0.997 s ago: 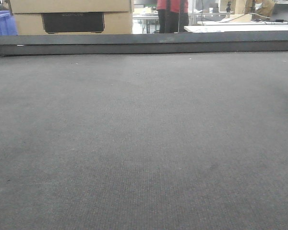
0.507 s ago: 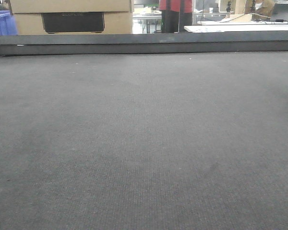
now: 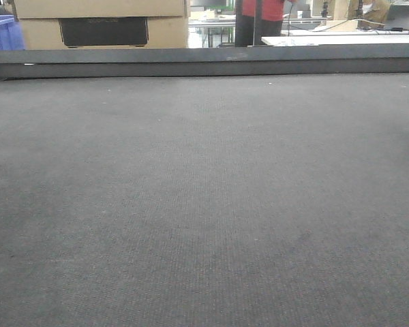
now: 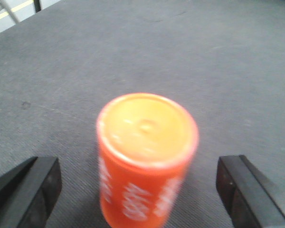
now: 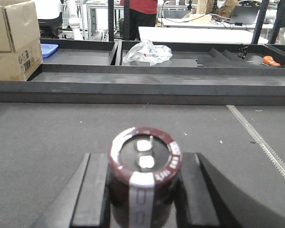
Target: Place cylindrical capacitor in blue bin on shelf
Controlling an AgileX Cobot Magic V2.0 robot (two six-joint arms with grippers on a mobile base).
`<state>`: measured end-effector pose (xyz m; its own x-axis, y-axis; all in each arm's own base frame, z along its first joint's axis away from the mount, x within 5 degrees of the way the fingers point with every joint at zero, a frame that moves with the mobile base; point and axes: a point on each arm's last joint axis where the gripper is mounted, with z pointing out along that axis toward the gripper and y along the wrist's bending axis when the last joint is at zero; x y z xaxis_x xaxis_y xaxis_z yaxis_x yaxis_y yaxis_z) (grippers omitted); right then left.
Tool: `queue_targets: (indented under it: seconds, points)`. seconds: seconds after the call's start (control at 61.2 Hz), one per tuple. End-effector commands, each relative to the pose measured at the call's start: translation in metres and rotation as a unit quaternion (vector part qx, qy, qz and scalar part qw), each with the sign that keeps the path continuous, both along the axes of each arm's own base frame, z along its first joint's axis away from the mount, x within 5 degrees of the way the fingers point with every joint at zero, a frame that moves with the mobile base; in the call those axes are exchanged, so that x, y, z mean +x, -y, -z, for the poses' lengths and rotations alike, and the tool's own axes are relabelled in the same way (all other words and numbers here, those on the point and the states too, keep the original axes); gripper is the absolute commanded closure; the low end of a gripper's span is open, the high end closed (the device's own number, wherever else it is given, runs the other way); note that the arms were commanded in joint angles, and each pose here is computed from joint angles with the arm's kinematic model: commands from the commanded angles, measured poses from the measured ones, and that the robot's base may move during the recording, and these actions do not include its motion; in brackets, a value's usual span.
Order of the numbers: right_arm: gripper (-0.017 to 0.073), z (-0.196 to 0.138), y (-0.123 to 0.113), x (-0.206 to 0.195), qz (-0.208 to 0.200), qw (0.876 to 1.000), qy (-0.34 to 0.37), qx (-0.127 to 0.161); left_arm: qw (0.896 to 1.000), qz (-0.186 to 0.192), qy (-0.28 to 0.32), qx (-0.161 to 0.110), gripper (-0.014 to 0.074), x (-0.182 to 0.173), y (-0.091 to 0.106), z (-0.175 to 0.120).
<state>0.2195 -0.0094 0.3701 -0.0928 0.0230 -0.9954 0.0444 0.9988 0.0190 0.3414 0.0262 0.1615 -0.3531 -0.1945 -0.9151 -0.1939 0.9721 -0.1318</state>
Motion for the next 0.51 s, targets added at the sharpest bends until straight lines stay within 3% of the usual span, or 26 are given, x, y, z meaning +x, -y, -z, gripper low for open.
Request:
queue_targets:
  seconds: [0.0, 0.327, 0.392, 0.49]
  points:
    - [0.0711, -0.004, 0.001, -0.002, 0.003, 1.000, 0.012, 0.001, 1.000, -0.008, 0.016, 0.002, 0.0033, 0.009, -0.004, 0.000]
    - [0.0711, -0.003, 0.001, -0.002, 0.002, 1.000, 0.009, 0.001, 1.000, -0.008, 0.009, 0.002, 0.0052, 0.027, -0.005, 0.013]
    - [0.0711, -0.003, 0.001, -0.002, 0.002, 1.000, 0.009, 0.001, 1.000, -0.008, 0.010, 0.002, 0.0101, 0.027, -0.005, 0.013]
    - [0.0711, -0.003, 0.001, -0.002, 0.002, 1.000, 0.009, 0.001, 1.000, -0.008, 0.011, 0.002, 0.0292, 0.028, -0.005, 0.013]
